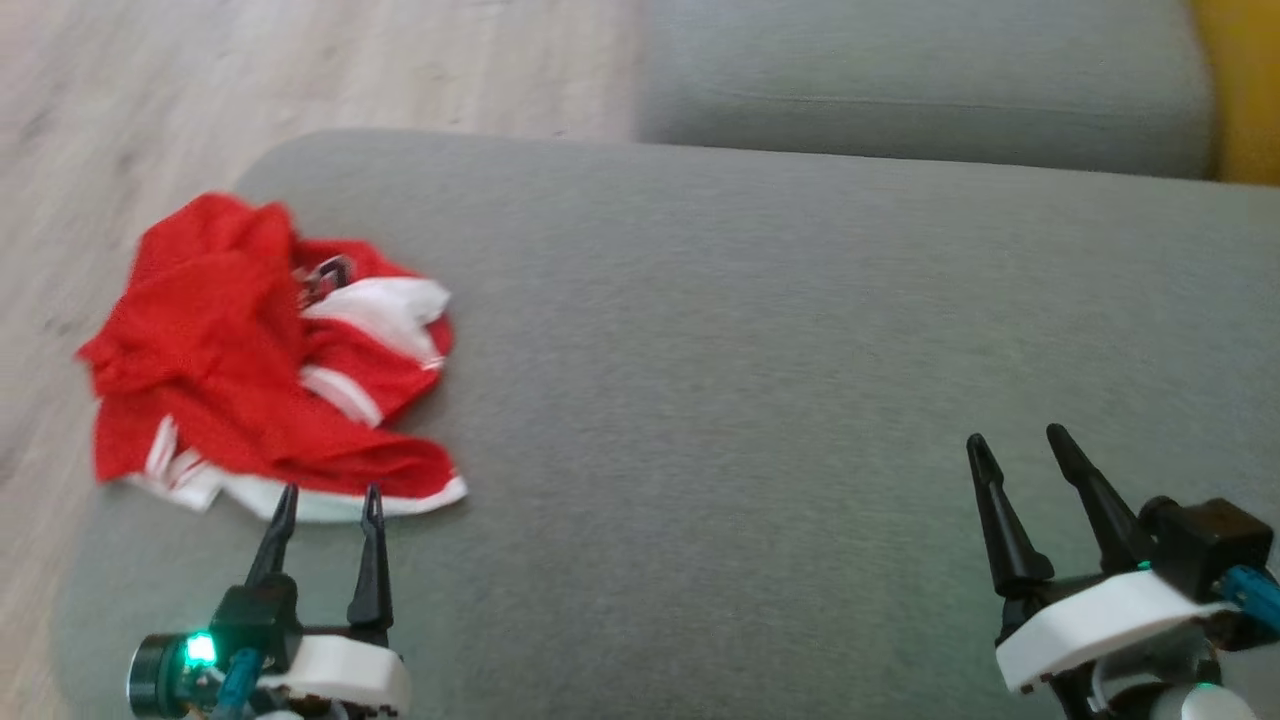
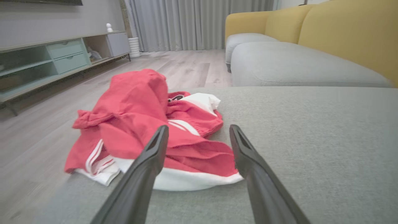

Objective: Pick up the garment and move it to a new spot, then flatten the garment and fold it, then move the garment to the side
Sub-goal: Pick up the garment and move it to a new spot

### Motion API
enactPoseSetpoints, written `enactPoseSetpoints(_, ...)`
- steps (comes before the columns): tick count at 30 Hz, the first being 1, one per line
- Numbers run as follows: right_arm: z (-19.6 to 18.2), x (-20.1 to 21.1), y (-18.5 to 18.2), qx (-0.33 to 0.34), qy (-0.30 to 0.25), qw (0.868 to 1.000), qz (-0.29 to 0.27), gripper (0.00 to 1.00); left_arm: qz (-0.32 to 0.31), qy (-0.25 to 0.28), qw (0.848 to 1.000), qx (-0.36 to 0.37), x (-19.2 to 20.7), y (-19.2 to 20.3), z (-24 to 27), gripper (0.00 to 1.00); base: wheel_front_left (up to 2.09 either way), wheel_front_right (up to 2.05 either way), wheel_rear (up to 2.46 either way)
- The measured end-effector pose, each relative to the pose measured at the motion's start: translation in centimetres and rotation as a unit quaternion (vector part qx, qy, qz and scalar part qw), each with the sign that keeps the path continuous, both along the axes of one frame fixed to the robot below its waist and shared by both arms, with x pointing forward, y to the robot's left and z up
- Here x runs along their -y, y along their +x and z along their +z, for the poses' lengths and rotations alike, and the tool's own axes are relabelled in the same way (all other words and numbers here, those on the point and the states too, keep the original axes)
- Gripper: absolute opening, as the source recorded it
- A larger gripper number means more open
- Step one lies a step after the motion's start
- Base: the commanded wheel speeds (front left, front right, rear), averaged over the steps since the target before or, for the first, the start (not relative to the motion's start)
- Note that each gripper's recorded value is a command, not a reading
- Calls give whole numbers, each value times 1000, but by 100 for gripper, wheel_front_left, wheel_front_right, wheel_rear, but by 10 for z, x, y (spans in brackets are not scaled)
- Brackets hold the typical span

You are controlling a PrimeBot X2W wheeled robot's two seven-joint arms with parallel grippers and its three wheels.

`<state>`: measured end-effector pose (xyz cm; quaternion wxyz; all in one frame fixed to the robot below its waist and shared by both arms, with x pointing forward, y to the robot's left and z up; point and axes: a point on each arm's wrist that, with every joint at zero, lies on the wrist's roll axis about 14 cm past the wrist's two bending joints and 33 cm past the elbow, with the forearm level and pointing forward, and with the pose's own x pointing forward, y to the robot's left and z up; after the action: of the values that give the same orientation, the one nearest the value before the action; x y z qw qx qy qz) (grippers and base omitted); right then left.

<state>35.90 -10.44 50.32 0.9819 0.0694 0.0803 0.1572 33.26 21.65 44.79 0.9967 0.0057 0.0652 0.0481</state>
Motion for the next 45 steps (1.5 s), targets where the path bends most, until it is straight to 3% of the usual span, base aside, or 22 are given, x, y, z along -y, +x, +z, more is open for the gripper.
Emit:
enactPoseSetpoints(14,5,-89,21,12,-14,989,149,100,139,-4,990,-4,-67,-52,-2,100,0,0,0)
enactPoseSetpoints(28,6,-105,32,15,-12,984,176,100,167,-8,986,-13,-77,-59,-6,100,0,0,0)
enactPoseSetpoints(32,7,-103,44,19,-11,984,176,100,160,-4,987,-15,-75,-42,-5,100,0,0,0)
enactPoseSetpoints(37,5,-94,71,24,-12,986,165,100,138,15,990,-3,-78,8,7,100,0,0,0)
enactPoseSetpoints(42,-19,-81,90,-1,-21,987,158,100,95,22,993,-63,-71,59,-14,100,0,0,0)
enactPoseSetpoints(45,-32,-72,99,-16,-20,989,147,100,79,24,987,-136,-72,77,-42,100,0,0,0)
